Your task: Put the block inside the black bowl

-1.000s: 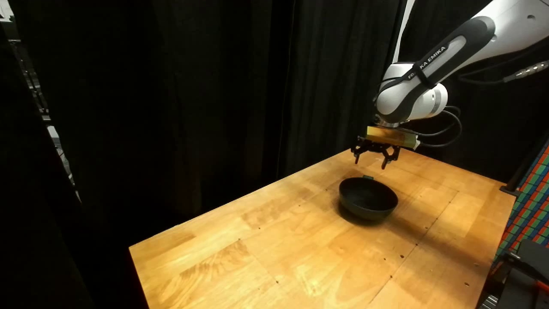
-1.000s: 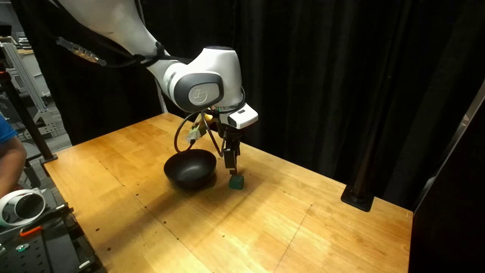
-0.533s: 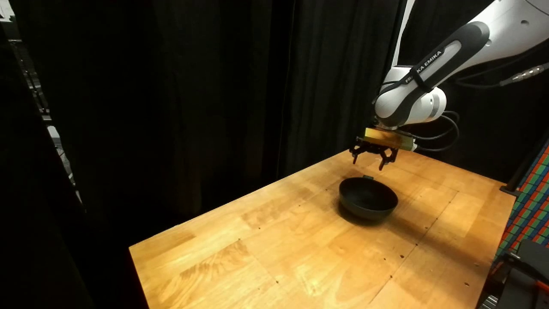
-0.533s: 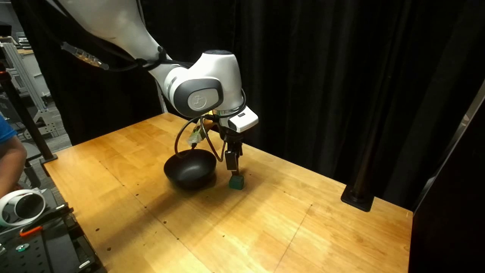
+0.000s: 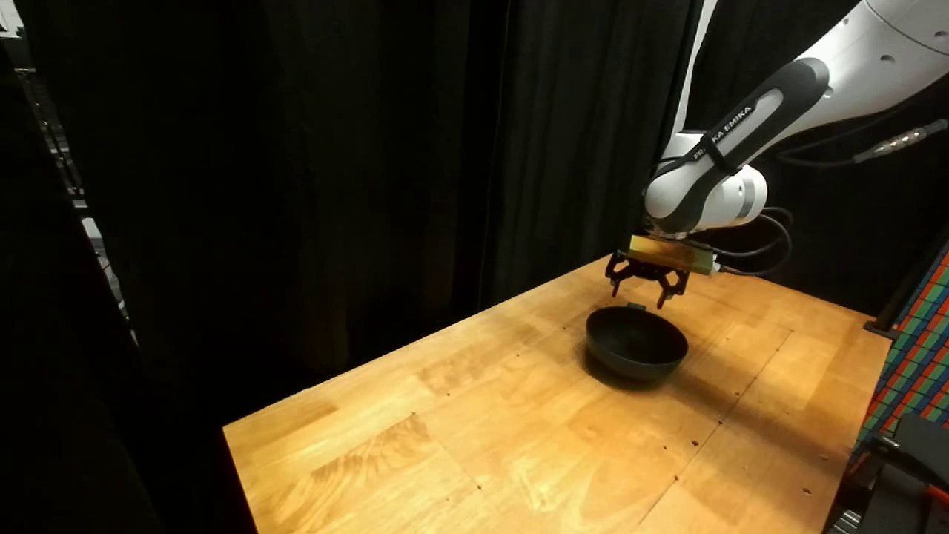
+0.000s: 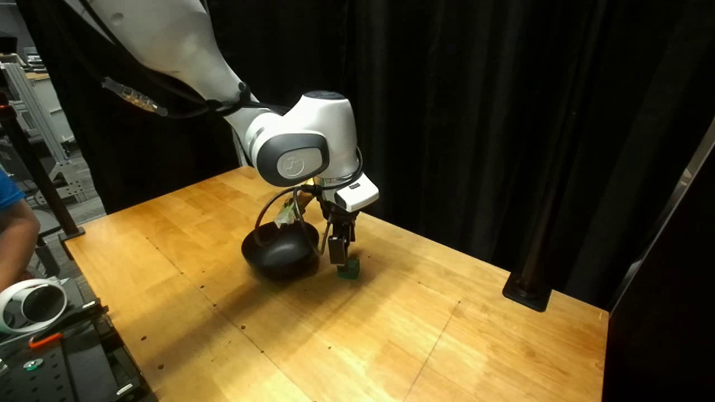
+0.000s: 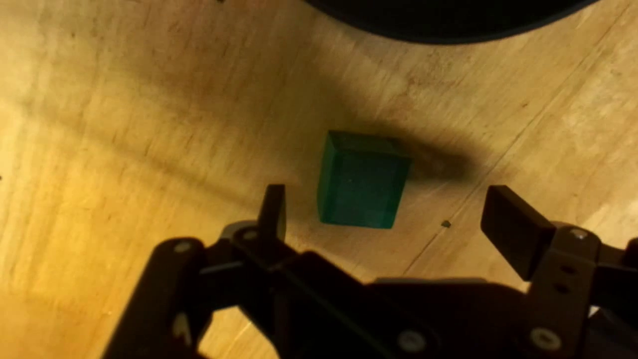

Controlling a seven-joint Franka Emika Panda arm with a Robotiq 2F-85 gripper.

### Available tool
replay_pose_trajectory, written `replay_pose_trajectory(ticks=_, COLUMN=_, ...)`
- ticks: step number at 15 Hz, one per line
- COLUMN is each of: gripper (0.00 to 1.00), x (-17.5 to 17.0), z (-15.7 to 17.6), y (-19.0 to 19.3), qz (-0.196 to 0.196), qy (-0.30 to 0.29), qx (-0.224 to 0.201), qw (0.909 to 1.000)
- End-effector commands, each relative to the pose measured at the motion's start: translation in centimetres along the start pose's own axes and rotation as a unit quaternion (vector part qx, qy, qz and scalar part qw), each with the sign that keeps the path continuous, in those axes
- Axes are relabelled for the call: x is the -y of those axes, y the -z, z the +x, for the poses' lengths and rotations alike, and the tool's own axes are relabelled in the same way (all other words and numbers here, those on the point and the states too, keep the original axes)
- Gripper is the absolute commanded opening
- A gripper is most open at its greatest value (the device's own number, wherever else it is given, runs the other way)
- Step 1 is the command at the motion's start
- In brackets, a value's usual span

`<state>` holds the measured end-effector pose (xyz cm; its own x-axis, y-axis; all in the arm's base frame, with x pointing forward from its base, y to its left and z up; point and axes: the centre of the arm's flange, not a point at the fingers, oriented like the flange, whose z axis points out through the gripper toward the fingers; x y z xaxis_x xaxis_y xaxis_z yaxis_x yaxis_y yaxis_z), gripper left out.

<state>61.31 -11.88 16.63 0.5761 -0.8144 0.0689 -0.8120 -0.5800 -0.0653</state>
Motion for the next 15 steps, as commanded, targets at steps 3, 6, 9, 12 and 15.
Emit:
replay_pose_trajectory(ticks=3, gripper=0.75, x=0.1, z=0.3, y=-2.9, qz=0.011, qy=-0.015, qx=0.001, qw=0.9998)
replay_pose_trajectory(ticks=6, gripper=0.58, x=-0.2, z=0.6, y=-3.2, qz=0.018, qy=-0.017, qx=-0.024, qw=0.9994)
replay_pose_trajectory(ticks=9, gripper=0.33, x=-0.5, z=1.0, y=-2.8, qz=0.020, qy=-0.020, qx=-0.042, qw=0.9987)
replay_pose_trajectory(ticks=12, gripper=0.17, x=-0.9, z=1.4, y=-1.3, qz=0.018, qy=-0.018, qx=-0.022, qw=0.9995)
replay_pose_trajectory(ticks=15, gripper=0.17, x=-0.9, z=0.9, y=3.0, qz=0.038, qy=0.007, qx=0.040, qw=0.9984)
